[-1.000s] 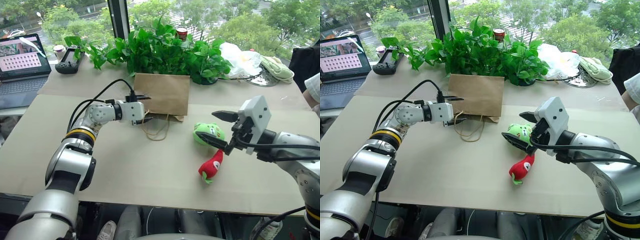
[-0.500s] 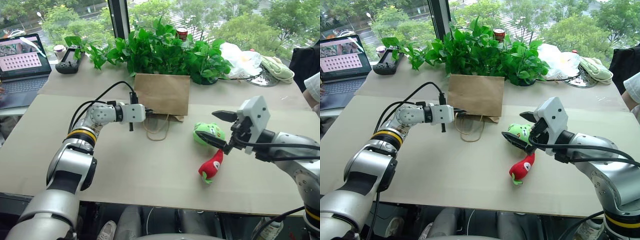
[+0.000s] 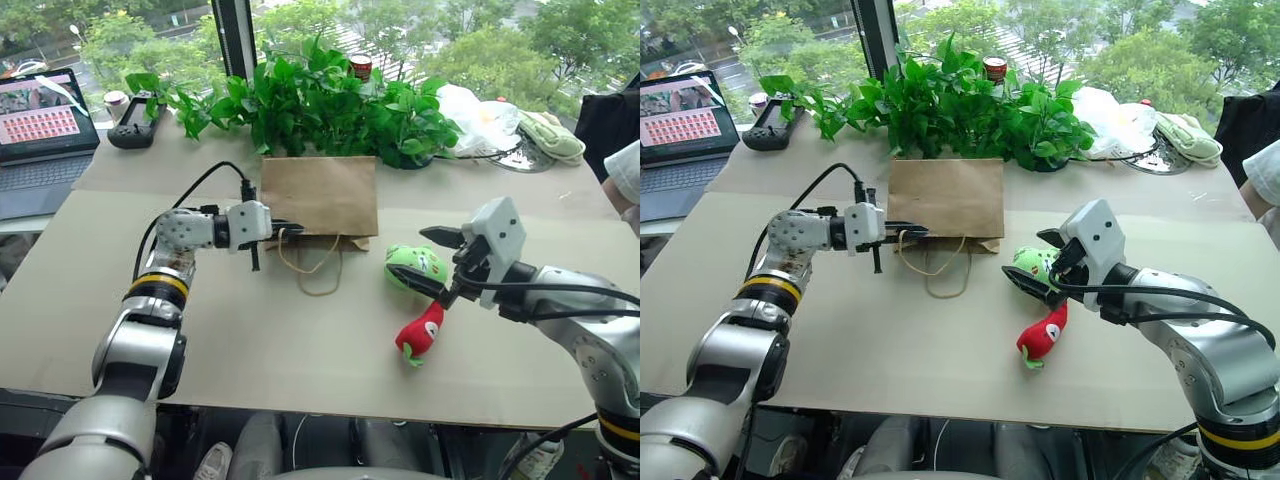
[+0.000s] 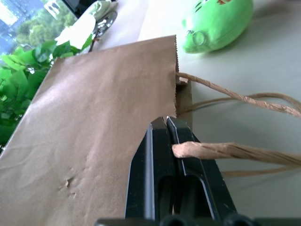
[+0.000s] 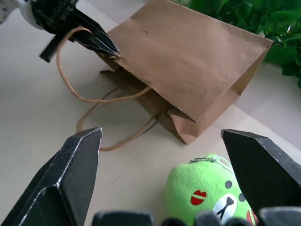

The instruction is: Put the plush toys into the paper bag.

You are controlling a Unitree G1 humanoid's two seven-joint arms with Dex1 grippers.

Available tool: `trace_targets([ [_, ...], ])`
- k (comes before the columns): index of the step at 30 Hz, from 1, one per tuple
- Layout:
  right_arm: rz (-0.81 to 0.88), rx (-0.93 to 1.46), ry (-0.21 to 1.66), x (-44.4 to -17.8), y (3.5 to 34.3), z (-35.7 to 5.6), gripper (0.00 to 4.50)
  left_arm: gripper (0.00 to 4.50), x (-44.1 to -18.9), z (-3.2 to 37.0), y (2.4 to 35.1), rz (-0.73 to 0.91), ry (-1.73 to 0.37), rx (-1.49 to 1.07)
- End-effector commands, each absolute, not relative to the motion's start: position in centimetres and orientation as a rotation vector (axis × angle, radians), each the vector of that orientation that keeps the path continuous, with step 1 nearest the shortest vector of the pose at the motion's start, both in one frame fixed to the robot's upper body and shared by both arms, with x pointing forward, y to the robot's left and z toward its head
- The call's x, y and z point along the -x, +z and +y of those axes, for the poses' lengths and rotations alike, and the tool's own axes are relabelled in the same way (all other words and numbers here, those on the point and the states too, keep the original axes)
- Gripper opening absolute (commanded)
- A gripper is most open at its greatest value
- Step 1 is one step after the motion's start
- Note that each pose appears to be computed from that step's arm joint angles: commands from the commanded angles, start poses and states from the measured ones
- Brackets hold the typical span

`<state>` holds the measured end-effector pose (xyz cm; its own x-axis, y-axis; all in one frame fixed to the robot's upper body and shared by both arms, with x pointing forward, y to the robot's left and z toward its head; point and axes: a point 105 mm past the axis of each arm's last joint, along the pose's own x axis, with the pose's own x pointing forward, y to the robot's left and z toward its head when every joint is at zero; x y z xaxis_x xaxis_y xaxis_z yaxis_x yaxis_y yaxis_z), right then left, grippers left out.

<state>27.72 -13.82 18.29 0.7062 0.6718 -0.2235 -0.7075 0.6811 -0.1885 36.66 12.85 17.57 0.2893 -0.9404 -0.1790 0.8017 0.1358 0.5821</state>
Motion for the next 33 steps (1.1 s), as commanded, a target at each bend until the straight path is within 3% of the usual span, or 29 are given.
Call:
trace_targets([
  [1,0.113,0.271,0.783,-27.8,18.6,-13.2,4.5,0.01,-35.6,13.4,22.2,-0.293,-1.3,-0.555],
  [6,0.126,0.238,0.794,-28.2,17.8,-12.0,4.5,0.01,-35.7,13.6,23.6,-0.247,-1.251,-0.466],
  [9,0.122,0.219,0.8,-28.3,17.6,-11.2,3.8,0.0,-35.6,13.5,23.2,-0.225,-1.248,-0.447],
  [20,0.085,0.156,0.829,-29.2,18.0,-7.5,0.05,0.0,-35.8,12.9,22.9,-0.216,-1.242,-0.408],
  [28,0.125,0.195,0.681,-33.3,15.2,-5.3,0.05,0.0,-35.9,12.6,23.2,-0.225,-1.245,-0.395],
  [33,0.185,0.239,0.553,-35.3,12.8,-6.1,0.05,0.0,-35.8,12.3,23.7,-0.232,-1.244,-0.372],
])
